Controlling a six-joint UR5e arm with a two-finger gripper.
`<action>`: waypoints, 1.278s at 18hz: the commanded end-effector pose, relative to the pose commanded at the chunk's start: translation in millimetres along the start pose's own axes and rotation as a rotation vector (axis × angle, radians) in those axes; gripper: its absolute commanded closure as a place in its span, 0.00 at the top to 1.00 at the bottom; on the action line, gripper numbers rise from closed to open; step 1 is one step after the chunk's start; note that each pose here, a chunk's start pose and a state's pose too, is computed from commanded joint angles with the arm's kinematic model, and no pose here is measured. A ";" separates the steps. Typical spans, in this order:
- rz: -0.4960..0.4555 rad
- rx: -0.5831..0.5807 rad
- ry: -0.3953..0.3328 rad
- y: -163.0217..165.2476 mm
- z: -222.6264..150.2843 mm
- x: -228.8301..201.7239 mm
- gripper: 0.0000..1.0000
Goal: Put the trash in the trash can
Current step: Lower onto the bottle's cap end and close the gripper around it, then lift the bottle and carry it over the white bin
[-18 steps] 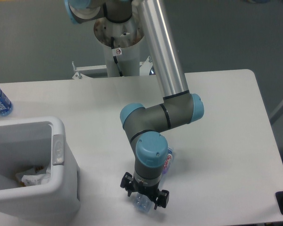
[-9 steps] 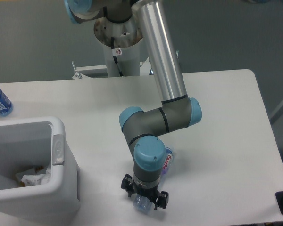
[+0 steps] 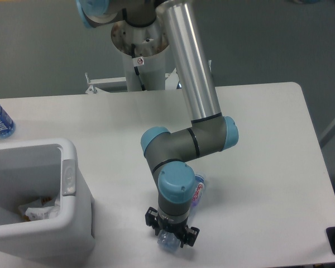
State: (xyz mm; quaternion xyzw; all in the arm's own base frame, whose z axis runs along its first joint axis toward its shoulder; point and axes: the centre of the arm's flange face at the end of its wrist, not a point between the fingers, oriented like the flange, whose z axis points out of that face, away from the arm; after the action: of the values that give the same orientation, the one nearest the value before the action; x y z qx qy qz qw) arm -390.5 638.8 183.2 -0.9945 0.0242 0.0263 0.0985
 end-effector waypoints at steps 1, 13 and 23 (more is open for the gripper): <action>-0.001 0.000 0.000 0.6 -0.1 -0.9 0.58; -0.042 0.059 -0.053 -10.3 -54.1 -5.5 0.55; -0.387 0.349 -0.150 -52.8 -208.6 -42.9 0.55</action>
State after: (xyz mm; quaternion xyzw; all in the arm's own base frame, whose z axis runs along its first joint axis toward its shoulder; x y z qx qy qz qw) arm -420.5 651.2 400.3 -0.9438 -0.1696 0.0760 0.2733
